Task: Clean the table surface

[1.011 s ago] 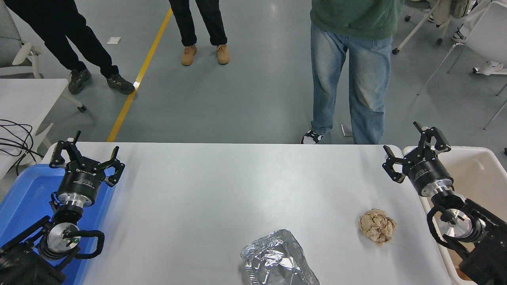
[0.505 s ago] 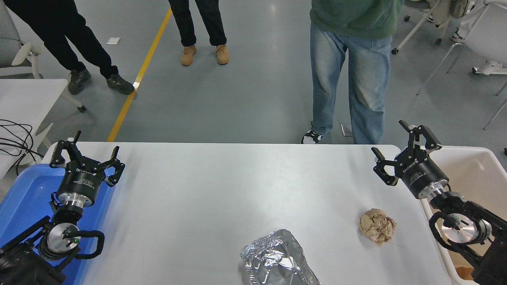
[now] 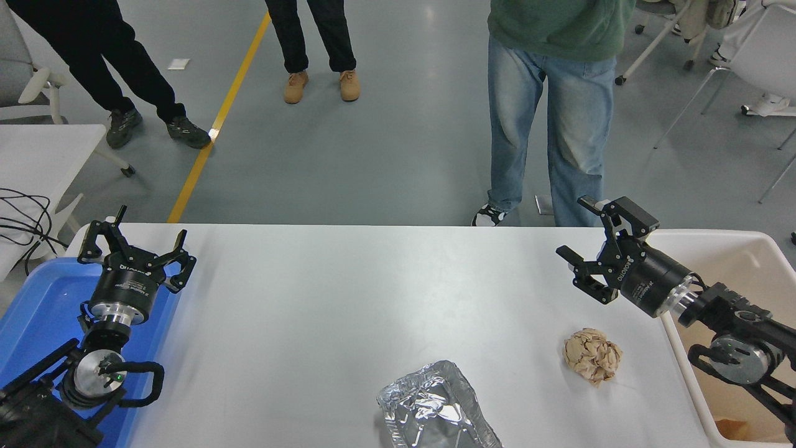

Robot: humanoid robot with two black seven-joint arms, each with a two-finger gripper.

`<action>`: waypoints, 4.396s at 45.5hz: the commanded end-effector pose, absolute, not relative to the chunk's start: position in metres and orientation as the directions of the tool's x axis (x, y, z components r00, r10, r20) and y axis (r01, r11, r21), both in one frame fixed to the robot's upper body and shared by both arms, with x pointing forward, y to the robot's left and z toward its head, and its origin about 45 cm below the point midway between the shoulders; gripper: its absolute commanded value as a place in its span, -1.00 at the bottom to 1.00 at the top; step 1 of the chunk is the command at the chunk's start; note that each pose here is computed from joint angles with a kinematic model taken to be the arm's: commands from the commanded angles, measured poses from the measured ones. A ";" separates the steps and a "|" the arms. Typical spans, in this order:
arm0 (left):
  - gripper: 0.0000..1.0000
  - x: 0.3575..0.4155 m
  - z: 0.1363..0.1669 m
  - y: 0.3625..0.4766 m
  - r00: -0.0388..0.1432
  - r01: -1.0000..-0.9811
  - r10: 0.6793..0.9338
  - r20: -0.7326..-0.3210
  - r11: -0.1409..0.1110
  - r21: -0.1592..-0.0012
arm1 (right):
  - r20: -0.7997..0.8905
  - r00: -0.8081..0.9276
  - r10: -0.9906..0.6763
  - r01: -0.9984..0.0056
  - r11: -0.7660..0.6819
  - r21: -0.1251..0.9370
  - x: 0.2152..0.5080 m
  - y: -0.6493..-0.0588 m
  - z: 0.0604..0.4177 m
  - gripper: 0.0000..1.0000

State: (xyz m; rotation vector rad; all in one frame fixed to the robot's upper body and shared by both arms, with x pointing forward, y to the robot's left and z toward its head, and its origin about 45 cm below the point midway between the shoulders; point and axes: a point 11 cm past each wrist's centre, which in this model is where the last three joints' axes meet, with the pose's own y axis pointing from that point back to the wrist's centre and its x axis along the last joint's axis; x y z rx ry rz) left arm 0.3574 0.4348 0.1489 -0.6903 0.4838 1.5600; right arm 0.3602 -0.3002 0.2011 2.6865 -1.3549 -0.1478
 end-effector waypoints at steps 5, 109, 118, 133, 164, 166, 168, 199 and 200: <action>0.98 0.3575 0.1489 0.435 -0.019 -0.989 0.734 -0.679 -0.112 -0.093 | 0.162 0.722 -0.673 -0.671 -0.623 0.401 0.334 -0.282 0.194 1.00; 0.98 0.3575 0.1489 0.435 -0.019 -0.989 0.734 -0.679 -0.112 -0.093 | 0.536 0.844 0.036 -0.384 -0.658 0.648 0.238 -0.214 0.118 1.00; 0.98 0.3575 0.1489 0.435 -0.019 -0.989 0.734 -0.679 -0.112 -0.093 | 0.582 0.805 0.113 -0.406 -0.611 0.680 0.236 -0.230 0.099 1.00; 0.98 0.3575 0.1489 0.435 -0.019 -0.989 0.734 -0.679 -0.112 -0.093 | 0.545 0.835 0.072 -0.378 -0.645 0.665 0.216 -0.206 0.074 1.00; 0.98 0.3575 0.1489 0.435 -0.019 -0.989 0.734 -0.679 -0.112 -0.093 | 0.603 0.786 0.133 -0.399 -0.635 0.661 0.232 -0.198 0.071 0.99; 0.98 0.3575 0.1489 0.435 -0.019 -0.989 0.734 -0.679 -0.112 -0.093 | 0.605 0.782 0.150 -0.392 -0.636 0.665 0.233 -0.198 0.071 0.99; 0.98 0.3575 0.1489 0.435 -0.019 -0.989 0.734 -0.679 -0.112 -0.093 | 0.606 0.778 0.169 -0.384 -0.634 0.671 0.234 -0.198 0.072 0.99; 0.98 0.3575 0.1489 0.435 -0.019 -0.989 0.734 -0.679 -0.112 -0.093 | 0.622 0.743 0.247 -0.354 -0.644 0.678 0.239 -0.176 0.062 0.90; 0.98 0.3575 0.1489 0.435 -0.019 -0.989 0.734 -0.679 -0.112 -0.093 | 0.622 0.743 0.247 -0.354 -0.644 0.678 0.240 -0.175 0.062 0.84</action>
